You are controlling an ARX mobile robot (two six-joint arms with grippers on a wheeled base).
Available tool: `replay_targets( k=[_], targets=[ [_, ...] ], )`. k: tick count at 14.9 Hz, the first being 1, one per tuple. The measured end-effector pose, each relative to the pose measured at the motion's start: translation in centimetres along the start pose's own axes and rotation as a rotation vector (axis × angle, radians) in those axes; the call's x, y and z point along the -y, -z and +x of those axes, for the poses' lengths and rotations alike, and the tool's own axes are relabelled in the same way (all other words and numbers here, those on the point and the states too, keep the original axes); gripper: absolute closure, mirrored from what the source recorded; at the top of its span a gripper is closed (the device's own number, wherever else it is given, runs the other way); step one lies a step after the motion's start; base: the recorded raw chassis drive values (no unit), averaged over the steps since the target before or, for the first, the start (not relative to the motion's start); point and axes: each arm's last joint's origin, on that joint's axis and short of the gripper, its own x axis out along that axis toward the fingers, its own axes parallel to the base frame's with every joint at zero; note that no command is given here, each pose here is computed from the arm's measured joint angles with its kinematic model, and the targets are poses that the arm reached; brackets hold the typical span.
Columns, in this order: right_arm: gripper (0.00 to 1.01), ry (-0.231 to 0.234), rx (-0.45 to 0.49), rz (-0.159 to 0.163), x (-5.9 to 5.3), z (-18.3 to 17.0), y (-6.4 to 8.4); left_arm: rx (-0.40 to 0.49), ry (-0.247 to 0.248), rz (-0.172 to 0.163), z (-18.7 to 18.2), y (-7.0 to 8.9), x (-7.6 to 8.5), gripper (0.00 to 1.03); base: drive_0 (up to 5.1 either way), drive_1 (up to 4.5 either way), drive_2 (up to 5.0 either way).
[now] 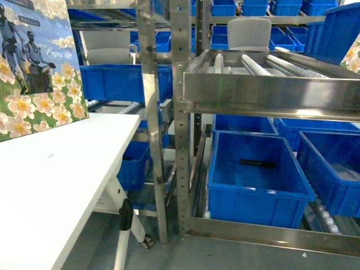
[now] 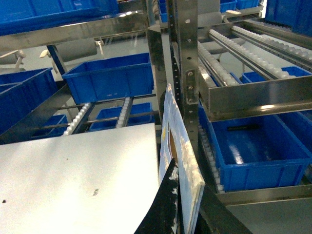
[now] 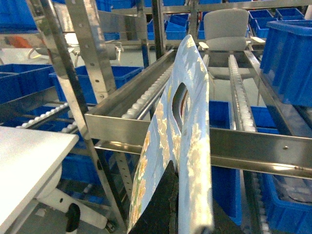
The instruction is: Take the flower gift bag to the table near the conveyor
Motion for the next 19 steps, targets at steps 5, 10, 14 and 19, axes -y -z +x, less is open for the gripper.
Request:
replay_targets(
  k=[5,10,14,19],
  targets=[
    [0.99,0.0,-0.002,0.003,0.0,0.01,0.03,0.0,0.0,0.0,0.0,0.0,0.0,1.01,-5.0,2.56,2.2],
    [0.99,0.0,0.001,0.002,0.0,0.0,-0.01,0.001,0.0,0.0,0.0,-0.01,0.0,1.01,-4.7,3.72,1.2],
    [0.99,0.0,0.002,0.002,0.0,-0.01,-0.04,0.002,0.001,0.0,0.0,-0.02,0.01,1.01,-4.6,3.99,0.8],
    [0.99,-0.001,0.002,0.002,-0.01,-0.01,-0.04,0.002,0.001,0.0,0.0,-0.02,0.01,1.01,-4.8,3.64,0.9]
  ],
)
